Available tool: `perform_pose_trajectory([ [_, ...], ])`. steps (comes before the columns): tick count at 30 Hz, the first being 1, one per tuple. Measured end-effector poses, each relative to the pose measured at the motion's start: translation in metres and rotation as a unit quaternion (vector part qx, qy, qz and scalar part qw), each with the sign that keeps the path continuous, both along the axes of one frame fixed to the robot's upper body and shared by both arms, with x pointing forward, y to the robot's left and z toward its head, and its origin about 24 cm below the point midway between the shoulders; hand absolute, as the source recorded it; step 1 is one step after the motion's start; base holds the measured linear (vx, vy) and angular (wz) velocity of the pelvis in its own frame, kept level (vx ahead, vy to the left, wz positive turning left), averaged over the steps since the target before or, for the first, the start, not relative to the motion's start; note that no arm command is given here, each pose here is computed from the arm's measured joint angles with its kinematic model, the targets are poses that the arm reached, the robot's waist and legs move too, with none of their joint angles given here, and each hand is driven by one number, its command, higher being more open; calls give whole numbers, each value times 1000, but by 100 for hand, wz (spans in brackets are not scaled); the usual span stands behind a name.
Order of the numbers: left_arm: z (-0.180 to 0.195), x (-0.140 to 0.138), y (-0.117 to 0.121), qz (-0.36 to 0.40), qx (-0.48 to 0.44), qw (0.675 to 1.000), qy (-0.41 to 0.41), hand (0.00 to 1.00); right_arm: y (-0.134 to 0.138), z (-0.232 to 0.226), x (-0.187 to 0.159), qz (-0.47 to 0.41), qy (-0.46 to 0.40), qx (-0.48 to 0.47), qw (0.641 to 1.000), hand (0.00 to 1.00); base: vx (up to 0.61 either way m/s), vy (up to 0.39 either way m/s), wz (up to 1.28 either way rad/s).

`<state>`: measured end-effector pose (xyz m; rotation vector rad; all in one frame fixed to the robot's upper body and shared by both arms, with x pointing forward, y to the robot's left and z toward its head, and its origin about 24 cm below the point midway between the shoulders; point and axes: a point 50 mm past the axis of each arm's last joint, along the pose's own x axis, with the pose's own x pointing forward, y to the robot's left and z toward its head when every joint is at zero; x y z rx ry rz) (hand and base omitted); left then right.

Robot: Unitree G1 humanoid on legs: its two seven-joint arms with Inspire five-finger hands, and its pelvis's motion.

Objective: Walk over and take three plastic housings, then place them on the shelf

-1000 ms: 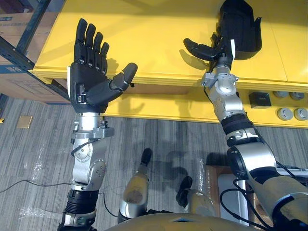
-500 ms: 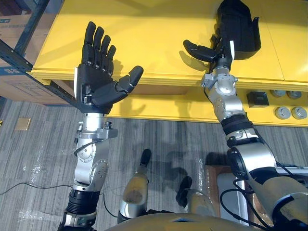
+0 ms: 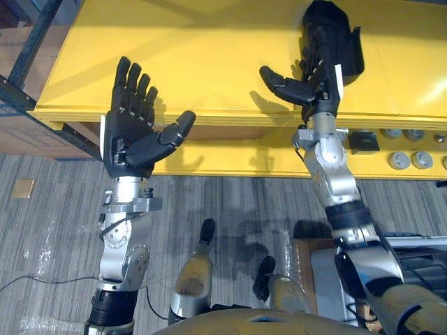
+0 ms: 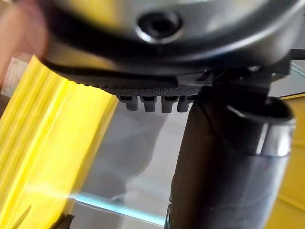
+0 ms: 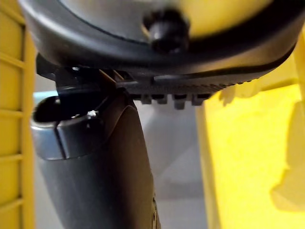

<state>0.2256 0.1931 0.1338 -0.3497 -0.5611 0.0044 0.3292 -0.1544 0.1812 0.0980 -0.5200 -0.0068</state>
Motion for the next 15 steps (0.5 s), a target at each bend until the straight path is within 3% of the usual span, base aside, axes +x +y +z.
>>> perform_pose_trajectory([
  [3, -10, -7, 5, 16, -3, 1000, 23, 100, -4, -12, -28, 8, -4, -19, 1000, 100, 8, -28, -24],
  [7, -17, -21, 9, 33, -12, 999, 42, 100, -19, -49, -60, 5, 60, -28, 998, 100, 57, -26, -22],
  [10, -14, -25, 7, 36, -16, 999, 35, 100, -24, -71, -68, 8, 117, -34, 993, 100, 23, -15, -22],
  [15, -15, -25, 5, 44, -9, 998, 38, 100, -21, -79, -72, 27, 134, -40, 990, 100, 10, -15, -8],
])
